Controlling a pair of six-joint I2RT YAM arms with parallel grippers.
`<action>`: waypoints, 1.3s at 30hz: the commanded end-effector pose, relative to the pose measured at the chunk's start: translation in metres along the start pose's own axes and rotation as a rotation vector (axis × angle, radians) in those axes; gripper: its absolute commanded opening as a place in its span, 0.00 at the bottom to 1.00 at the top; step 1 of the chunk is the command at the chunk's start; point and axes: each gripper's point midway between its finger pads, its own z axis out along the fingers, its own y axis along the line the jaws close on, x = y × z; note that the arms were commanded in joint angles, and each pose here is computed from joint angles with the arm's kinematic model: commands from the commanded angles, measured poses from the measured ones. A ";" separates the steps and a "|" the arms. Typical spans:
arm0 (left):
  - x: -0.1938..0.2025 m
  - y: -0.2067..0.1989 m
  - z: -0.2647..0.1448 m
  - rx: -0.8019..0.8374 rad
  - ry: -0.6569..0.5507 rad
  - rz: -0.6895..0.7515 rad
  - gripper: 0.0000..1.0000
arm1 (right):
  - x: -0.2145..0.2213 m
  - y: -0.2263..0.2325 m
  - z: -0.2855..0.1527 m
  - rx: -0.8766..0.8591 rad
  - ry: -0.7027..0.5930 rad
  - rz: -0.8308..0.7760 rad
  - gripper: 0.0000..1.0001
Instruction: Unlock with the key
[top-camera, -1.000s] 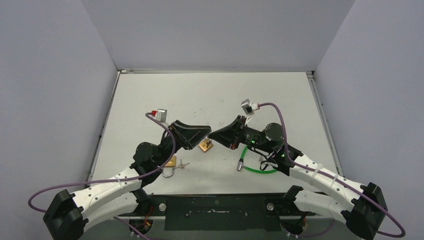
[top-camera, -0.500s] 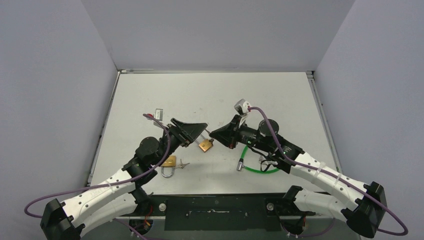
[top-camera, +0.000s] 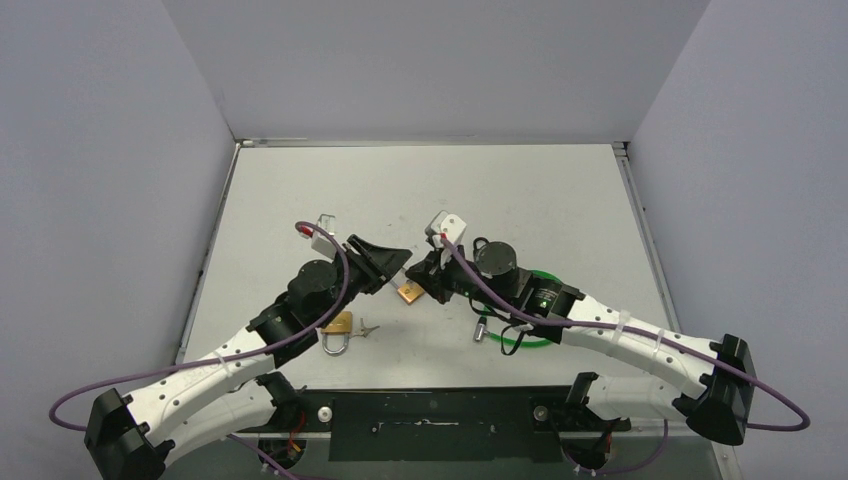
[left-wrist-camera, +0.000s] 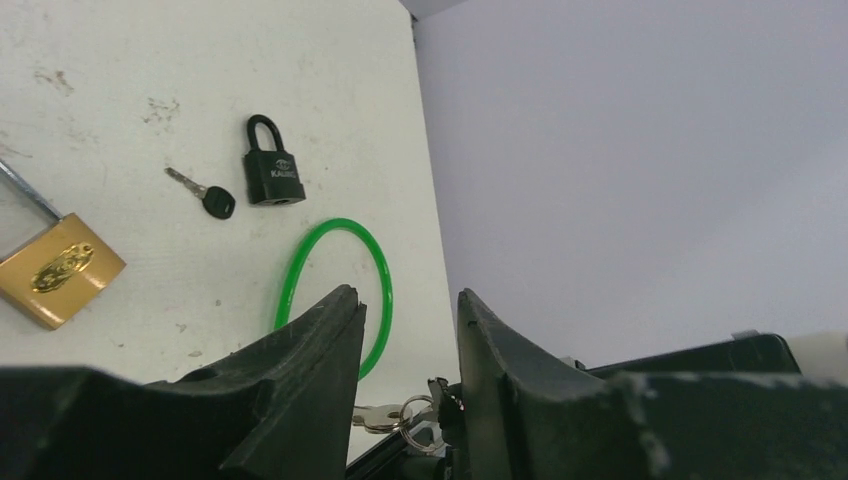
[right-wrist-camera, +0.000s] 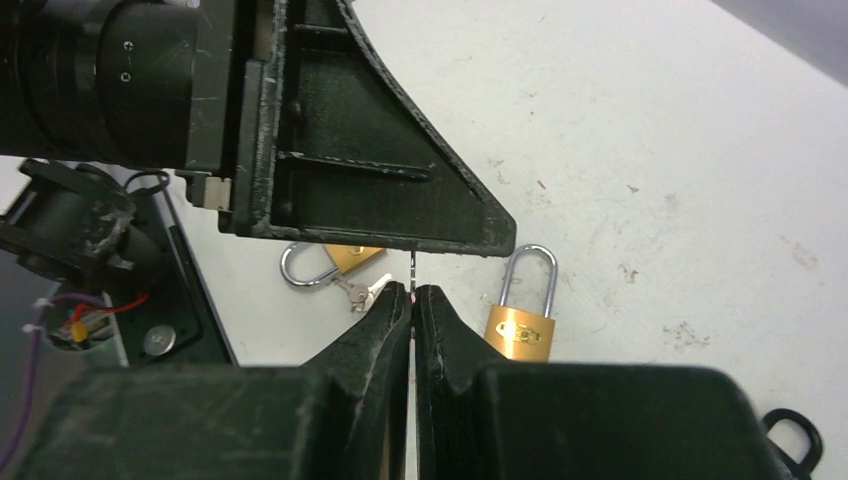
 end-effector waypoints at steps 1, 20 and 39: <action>-0.011 0.003 0.002 -0.065 -0.039 0.022 0.29 | -0.018 -0.007 0.002 0.102 -0.020 -0.149 0.00; -0.007 0.005 0.004 -0.109 0.001 0.038 0.36 | -0.019 -0.012 0.007 0.159 -0.045 -0.170 0.00; -0.008 0.009 0.004 -0.105 -0.009 0.017 0.00 | -0.011 -0.012 0.017 0.183 0.000 -0.241 0.00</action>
